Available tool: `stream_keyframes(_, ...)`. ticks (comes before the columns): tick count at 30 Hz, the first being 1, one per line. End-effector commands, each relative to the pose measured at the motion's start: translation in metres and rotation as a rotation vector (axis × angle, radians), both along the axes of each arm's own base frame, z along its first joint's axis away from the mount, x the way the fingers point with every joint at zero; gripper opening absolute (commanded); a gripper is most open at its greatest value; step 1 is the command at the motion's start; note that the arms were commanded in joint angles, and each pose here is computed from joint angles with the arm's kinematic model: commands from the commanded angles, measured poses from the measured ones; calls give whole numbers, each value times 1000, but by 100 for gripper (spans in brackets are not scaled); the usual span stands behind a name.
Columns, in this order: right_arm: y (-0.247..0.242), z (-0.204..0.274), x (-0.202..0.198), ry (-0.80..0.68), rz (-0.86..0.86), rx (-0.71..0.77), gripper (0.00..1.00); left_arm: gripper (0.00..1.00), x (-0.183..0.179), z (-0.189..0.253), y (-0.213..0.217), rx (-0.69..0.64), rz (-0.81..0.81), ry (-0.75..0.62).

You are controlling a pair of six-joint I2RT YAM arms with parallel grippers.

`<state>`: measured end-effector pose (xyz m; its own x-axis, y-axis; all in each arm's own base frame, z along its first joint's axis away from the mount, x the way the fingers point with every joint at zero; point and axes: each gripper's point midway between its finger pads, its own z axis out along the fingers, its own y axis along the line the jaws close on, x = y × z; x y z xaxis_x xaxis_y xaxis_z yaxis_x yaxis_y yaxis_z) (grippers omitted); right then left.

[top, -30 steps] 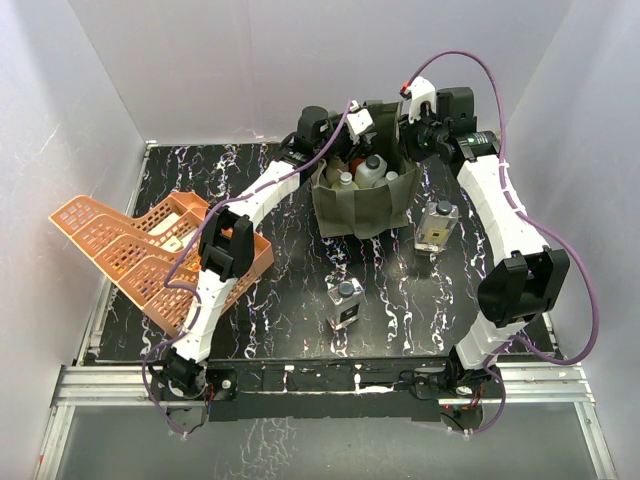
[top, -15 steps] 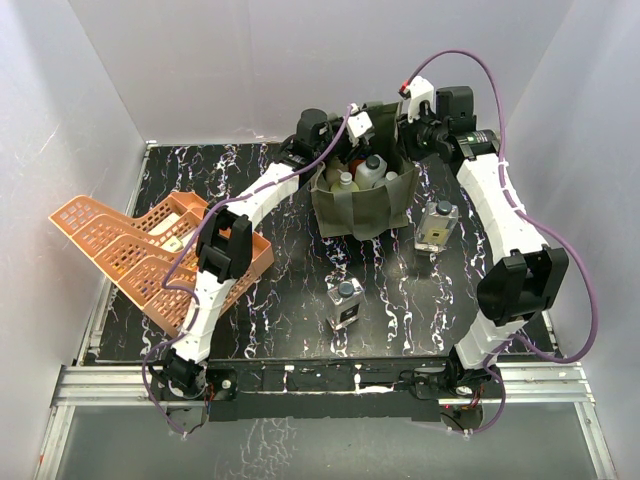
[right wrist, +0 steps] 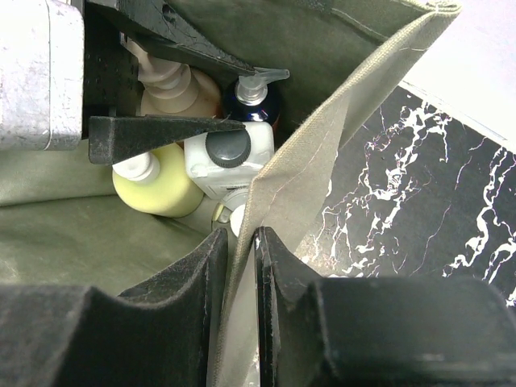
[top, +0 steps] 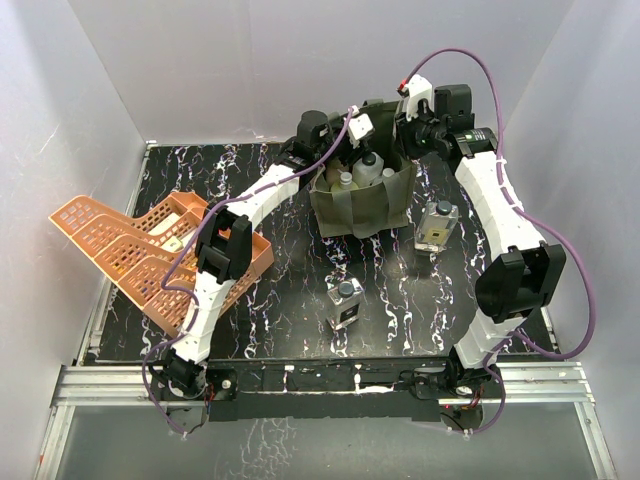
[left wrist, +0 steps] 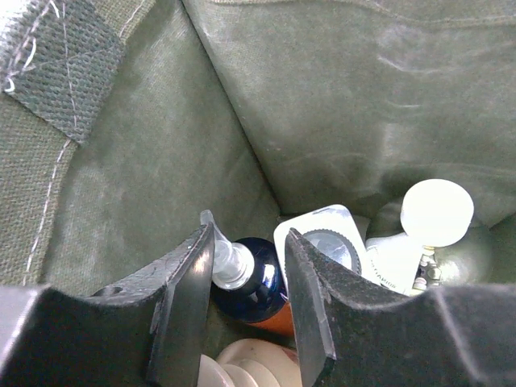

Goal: Place the personal care products into the canvas bag
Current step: Place the care product in the canvas bag.

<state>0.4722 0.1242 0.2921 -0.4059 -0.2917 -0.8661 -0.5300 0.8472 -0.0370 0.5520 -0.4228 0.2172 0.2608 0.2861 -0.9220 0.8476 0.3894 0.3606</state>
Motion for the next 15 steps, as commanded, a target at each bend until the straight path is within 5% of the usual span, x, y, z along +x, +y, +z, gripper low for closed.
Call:
stream_keyframes(1, 3, 19, 7, -67, 3, 11, 23, 39, -9, 17, 4, -5, -1, -1)
stream_keyframes(5, 2, 25, 8, -80, -1, 13, 24, 40, -10, 44, 3, -70, 6, -19)
stream_keyframes(15, 5, 81, -1, -209, 25, 41, 44, 46, -36, 145, 4, -219, -56, -117)
